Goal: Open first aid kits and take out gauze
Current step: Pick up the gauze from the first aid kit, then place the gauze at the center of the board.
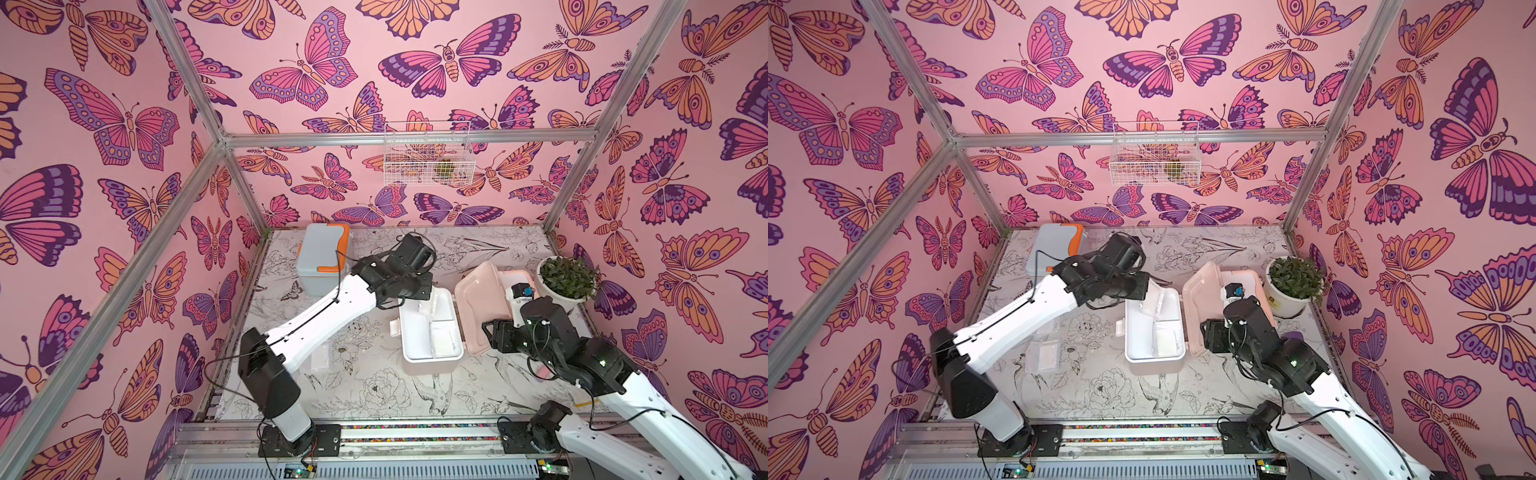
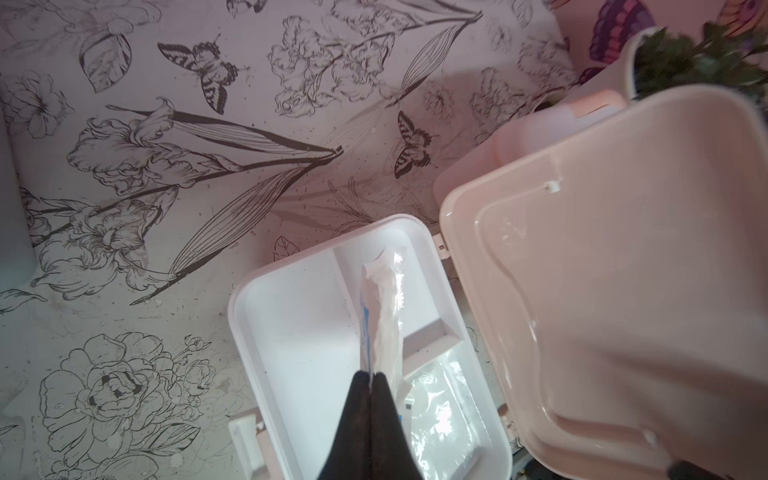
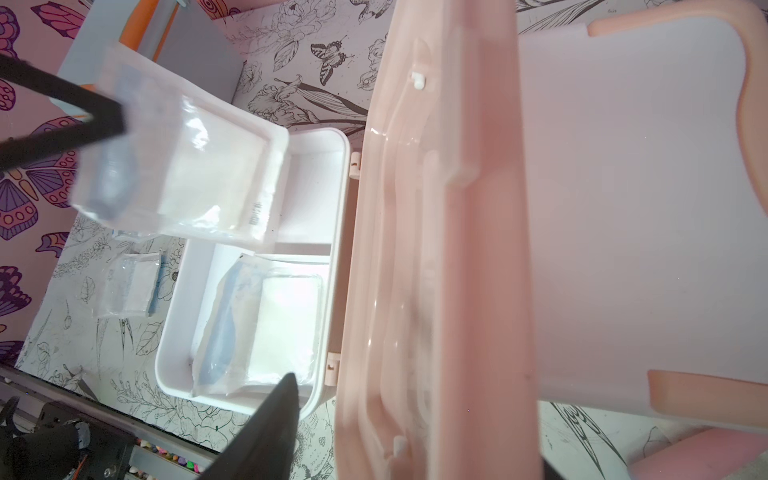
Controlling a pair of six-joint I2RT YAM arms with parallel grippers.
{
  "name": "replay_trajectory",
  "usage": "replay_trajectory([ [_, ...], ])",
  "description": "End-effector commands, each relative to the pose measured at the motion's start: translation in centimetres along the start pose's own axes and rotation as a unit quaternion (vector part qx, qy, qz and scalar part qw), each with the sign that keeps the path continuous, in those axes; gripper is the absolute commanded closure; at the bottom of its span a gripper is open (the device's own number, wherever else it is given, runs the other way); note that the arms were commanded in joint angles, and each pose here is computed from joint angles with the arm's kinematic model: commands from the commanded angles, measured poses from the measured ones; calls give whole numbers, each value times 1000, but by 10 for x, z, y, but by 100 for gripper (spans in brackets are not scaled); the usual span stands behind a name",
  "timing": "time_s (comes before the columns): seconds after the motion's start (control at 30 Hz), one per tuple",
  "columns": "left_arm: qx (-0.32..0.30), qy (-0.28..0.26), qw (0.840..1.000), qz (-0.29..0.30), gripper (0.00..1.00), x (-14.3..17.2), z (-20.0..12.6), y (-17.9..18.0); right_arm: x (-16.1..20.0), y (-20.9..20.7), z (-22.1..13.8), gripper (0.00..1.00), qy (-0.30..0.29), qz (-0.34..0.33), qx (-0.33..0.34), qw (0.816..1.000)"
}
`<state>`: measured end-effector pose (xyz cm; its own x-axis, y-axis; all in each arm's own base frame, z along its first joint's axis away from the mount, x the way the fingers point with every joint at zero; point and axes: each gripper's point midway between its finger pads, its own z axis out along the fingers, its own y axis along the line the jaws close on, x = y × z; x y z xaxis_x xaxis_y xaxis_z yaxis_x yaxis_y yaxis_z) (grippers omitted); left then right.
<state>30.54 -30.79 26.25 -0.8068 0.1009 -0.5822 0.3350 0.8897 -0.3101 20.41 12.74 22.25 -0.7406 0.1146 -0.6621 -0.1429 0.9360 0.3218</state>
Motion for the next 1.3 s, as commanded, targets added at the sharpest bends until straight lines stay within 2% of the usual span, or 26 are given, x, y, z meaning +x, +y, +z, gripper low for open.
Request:
replay_trajectory([
  [0.0, 3, 6, 1000, -1, 100, 8, -16, 17, -2, 2, 1, 38, -3, 2, -5, 1000],
  [0.13, -29, -1, 999, -29, 100, 16, -35, 60, -2, 3, 3, 38, 0, 1, -6, 1000],
  [0.27, -78, 3, 994, -79, 100, 35, -41, 121, -1, 3, 5, 38, 2, 1, -8, 1000],
  [0.5, -176, 45, 974, -134, 100, 70, -18, 206, 0, 5, 11, 38, 10, 1, -12, 1000],
  [0.87, -252, 114, 949, -150, 100, 93, 52, 263, 5, 4, 14, 38, 21, -2, -10, 1000],
  [1.07, -283, 108, 946, -116, 100, 83, 61, 280, 5, 3, 12, 38, 23, -3, -7, 1000],
  [1.27, -300, 129, 940, -99, 100, 90, 66, 293, 4, 5, 14, 39, 25, -2, -10, 1000],
])
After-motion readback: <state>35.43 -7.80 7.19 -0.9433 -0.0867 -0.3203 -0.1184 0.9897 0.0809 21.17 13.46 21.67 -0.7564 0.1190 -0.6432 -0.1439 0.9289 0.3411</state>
